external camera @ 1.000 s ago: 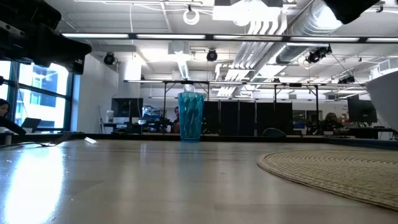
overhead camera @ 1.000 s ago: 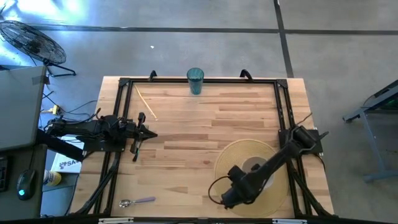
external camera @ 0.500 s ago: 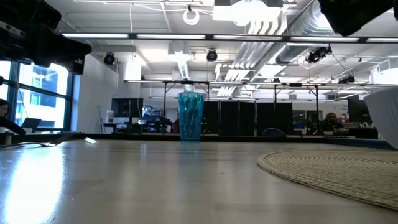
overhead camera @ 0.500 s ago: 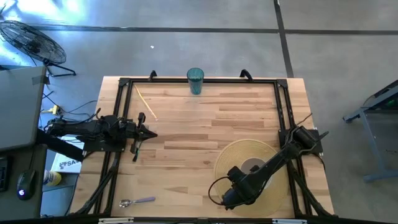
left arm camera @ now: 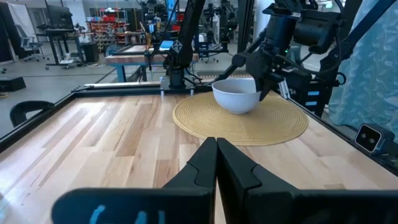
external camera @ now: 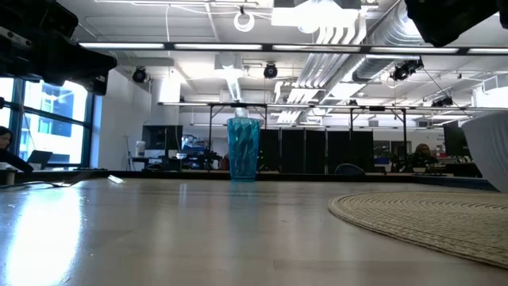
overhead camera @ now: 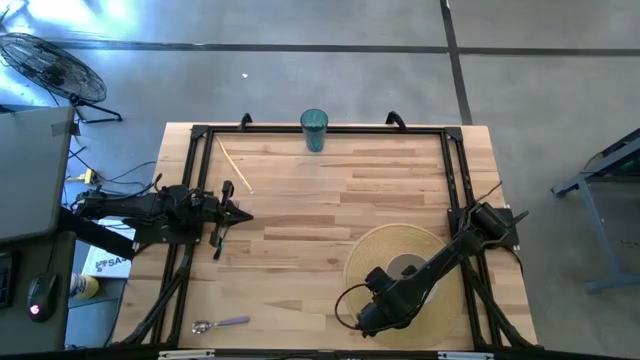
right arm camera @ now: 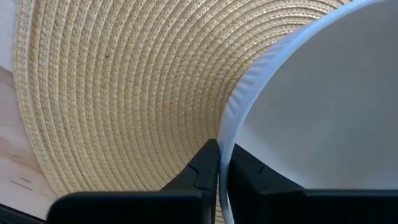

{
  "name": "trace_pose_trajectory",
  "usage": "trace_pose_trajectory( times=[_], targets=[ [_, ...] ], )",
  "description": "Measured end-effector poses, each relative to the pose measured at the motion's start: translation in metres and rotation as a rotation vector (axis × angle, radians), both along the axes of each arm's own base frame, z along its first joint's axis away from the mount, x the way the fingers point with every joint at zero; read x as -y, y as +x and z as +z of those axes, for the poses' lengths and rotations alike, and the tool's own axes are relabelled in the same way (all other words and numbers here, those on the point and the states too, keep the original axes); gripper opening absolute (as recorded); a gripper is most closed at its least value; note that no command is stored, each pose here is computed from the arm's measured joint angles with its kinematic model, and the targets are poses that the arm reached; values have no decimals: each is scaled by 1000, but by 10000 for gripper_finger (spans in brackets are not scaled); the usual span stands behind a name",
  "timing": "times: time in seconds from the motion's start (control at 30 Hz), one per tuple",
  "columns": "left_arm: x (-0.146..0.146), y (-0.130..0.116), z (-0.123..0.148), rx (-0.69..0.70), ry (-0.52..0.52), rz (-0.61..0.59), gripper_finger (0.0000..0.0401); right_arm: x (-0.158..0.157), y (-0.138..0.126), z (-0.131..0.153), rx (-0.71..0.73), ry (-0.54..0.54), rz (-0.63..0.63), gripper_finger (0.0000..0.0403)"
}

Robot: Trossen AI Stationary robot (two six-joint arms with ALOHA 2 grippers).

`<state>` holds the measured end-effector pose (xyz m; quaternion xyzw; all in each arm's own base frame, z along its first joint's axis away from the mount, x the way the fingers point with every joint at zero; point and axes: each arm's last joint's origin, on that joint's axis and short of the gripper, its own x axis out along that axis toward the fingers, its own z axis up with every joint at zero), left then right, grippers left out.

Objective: Pick & Place Utensil
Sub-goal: Put the white bowl on the brown mat, then put the blue cup on the brown mat to the top left of the white bowl

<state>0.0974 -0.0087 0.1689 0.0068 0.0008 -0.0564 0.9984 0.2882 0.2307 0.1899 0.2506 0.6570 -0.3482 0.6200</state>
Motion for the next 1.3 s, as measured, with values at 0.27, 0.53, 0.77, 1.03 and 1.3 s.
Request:
trace_pose_trajectory(
  times=[0.27,0.53,0.77,1.03,1.3],
  targets=[
    [0,0,0,0,0,0,1,1,0,0,-6,0,14,61],
    [0,0,0,0,0,0,1,5,-1,14,19,35,24,109],
    [0,0,0,0,0,0,1,14,-4,46,165,43,34,134],
    [0,0,0,1,0,0,1,35,3,82,437,-62,161,145],
    [0,0,0,0,0,0,1,57,14,102,594,-239,255,147]
  ],
)
